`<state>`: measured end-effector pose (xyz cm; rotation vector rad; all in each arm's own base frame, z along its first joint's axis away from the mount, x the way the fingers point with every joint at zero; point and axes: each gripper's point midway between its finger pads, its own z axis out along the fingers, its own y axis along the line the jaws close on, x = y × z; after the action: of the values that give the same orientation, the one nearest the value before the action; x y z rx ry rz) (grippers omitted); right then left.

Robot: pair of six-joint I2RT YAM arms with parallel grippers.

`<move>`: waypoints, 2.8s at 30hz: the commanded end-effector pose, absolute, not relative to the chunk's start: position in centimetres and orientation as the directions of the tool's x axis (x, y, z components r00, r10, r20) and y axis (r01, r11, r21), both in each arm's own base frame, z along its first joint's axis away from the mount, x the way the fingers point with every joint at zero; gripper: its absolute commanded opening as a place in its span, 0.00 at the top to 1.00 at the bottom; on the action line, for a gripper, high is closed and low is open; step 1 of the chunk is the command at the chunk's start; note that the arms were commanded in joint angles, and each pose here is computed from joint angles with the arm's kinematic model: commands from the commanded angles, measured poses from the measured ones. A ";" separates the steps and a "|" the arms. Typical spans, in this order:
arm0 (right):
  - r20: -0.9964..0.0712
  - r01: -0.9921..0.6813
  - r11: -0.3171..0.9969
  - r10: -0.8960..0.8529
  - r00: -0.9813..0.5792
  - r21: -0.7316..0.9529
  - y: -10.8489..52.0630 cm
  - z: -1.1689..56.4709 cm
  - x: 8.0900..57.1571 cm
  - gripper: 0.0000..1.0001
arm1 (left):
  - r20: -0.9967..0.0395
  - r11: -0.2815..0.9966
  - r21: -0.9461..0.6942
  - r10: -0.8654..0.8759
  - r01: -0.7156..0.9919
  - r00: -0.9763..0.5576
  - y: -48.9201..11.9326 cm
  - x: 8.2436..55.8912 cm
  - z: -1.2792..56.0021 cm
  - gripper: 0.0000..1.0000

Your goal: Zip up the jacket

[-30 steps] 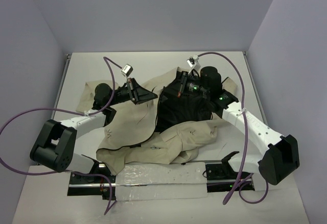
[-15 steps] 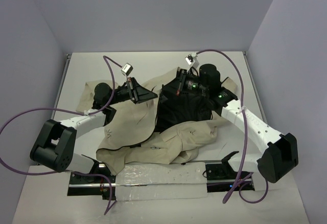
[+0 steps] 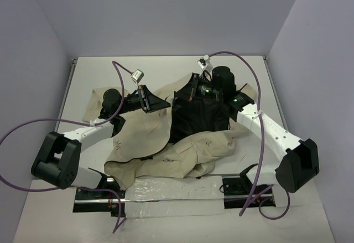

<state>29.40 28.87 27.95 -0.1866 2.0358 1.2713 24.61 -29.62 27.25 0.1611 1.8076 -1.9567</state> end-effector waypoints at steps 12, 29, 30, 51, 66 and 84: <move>-0.689 -0.457 0.578 0.276 -0.670 0.676 26.7 29.7 30.4 0.25 | -0.463 -0.114 -0.863 -0.205 0.491 -0.862 -30.0 23.0 29.6 1.00; -0.497 -0.426 0.278 0.282 -0.821 0.861 27.8 28.3 22.9 0.19 | -0.459 -0.101 -0.870 -0.193 0.483 -0.867 -30.4 23.7 29.2 1.00; -0.492 -0.427 0.264 0.279 -0.824 0.865 28.0 28.4 22.7 0.20 | -0.460 -0.100 -0.869 -0.193 0.484 -0.867 -30.4 23.7 29.2 1.00; -0.455 -0.435 0.133 0.252 -0.854 0.890 30.3 30.3 22.4 0.51 | -0.465 -0.096 -0.867 -0.191 0.488 -0.864 -30.3 23.6 29.4 1.00; -0.471 -0.437 0.177 0.284 -0.835 0.882 29.8 30.2 22.7 1.00 | -0.480 -0.091 -0.860 -0.194 0.503 -0.856 -30.0 23.0 29.7 0.96; -0.469 -0.447 0.143 0.284 -0.836 0.883 29.4 30.9 21.7 1.00 | -0.515 -0.117 -0.831 -0.209 0.544 -0.831 -29.9 22.0 30.6 0.25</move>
<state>22.66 29.50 28.53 -0.0991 1.9743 1.7065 22.84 -29.77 28.36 0.2633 1.7797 -2.0038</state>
